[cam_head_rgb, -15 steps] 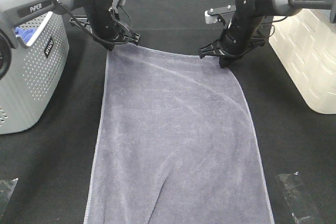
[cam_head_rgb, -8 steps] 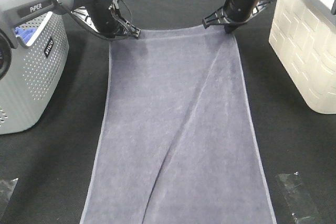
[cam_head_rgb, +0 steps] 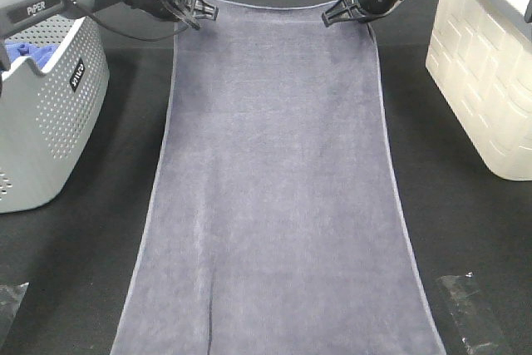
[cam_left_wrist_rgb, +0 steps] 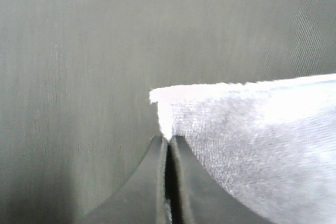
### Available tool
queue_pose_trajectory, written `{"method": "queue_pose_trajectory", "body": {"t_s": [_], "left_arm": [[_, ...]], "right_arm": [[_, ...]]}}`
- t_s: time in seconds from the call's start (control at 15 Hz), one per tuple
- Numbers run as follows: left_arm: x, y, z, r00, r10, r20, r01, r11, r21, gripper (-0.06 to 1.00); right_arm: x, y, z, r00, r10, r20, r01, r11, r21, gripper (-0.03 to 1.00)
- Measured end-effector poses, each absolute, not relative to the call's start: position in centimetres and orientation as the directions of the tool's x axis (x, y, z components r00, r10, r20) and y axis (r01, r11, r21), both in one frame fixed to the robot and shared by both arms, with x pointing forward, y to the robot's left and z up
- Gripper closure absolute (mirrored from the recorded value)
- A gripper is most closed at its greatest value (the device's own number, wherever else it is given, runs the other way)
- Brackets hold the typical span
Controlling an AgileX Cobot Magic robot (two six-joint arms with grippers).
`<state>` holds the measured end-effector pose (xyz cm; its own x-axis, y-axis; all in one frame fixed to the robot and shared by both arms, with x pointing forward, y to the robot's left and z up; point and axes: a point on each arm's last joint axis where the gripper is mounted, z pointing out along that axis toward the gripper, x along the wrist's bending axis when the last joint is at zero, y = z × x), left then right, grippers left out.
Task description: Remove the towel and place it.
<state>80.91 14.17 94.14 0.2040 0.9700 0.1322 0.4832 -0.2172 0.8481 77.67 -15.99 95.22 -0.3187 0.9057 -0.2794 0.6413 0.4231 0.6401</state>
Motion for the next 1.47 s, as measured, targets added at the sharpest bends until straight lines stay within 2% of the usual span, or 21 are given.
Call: {"method": "queue_pose_trajectory", "body": {"t_s": [0.2, 0.53, 0.87, 0.93, 1.07, 1.2, 1.27, 1.33, 1.4, 1.47], "left_arm": [[81.4, 14.0, 93.9, 0.228, 0.965, 0.132, 0.405, -0.218, 0.888, 0.94], [81.7, 14.3, 89.5, 0.237, 0.962, 0.139, 0.455, -0.236, 0.858, 0.94], [81.9, 15.0, 87.4, 0.22, 0.968, 0.121, 0.49, -0.217, 0.844, 0.94], [81.9, 15.0, 86.8, 0.221, 0.968, 0.121, 0.497, -0.218, 0.84, 0.94], [81.9, 14.9, 86.2, 0.225, 0.968, 0.115, 0.493, -0.215, 0.843, 0.91], [81.9, 14.9, 86.1, 0.225, 0.968, 0.114, 0.493, -0.214, 0.843, 0.76], [81.9, 14.9, 86.1, 0.225, 0.968, 0.114, 0.492, -0.214, 0.844, 0.63], [81.9, 14.9, 86.1, 0.222, 0.969, 0.105, 0.496, -0.205, 0.844, 0.38], [81.9, 14.8, 86.1, 0.218, 0.972, 0.092, 0.501, -0.192, 0.844, 0.25], [81.8, 14.9, 86.5, 0.211, 0.974, 0.084, 0.507, -0.183, 0.842, 0.18]], "right_arm": [[78.4, -15.9, 95.1, -0.322, 0.897, -0.303, 0.577, 0.44, 0.689, 0.97], [79.3, -17.1, 90.8, -0.316, 0.907, -0.278, 0.603, 0.418, 0.68, 0.97], [79.7, -16.6, 87.5, -0.314, 0.926, -0.208, 0.604, 0.364, 0.709, 0.93], [79.7, -16.6, 86.8, -0.315, 0.928, -0.202, 0.609, 0.36, 0.707, 0.86], [79.6, -16.6, 85.4, -0.319, 0.927, -0.198, 0.627, 0.363, 0.689, 0.62], [79.5, -16.6, 85.3, -0.299, 0.938, -0.177, 0.644, 0.335, 0.688, 0.35], [79.4, -16.7, 85.2, -0.287, 0.943, -0.166, 0.661, 0.32, 0.678, 0.28], [79.3, -16.7, 85.2, -0.285, 0.945, -0.164, 0.675, 0.319, 0.666, 0.23], [79.2, -16.8, 85.3, -0.277, 0.948, -0.157, 0.689, 0.31, 0.656, 0.22], [79.0, -16.9, 85.7, -0.268, 0.952, -0.15, 0.71, 0.3, 0.637, 0.21]]}}
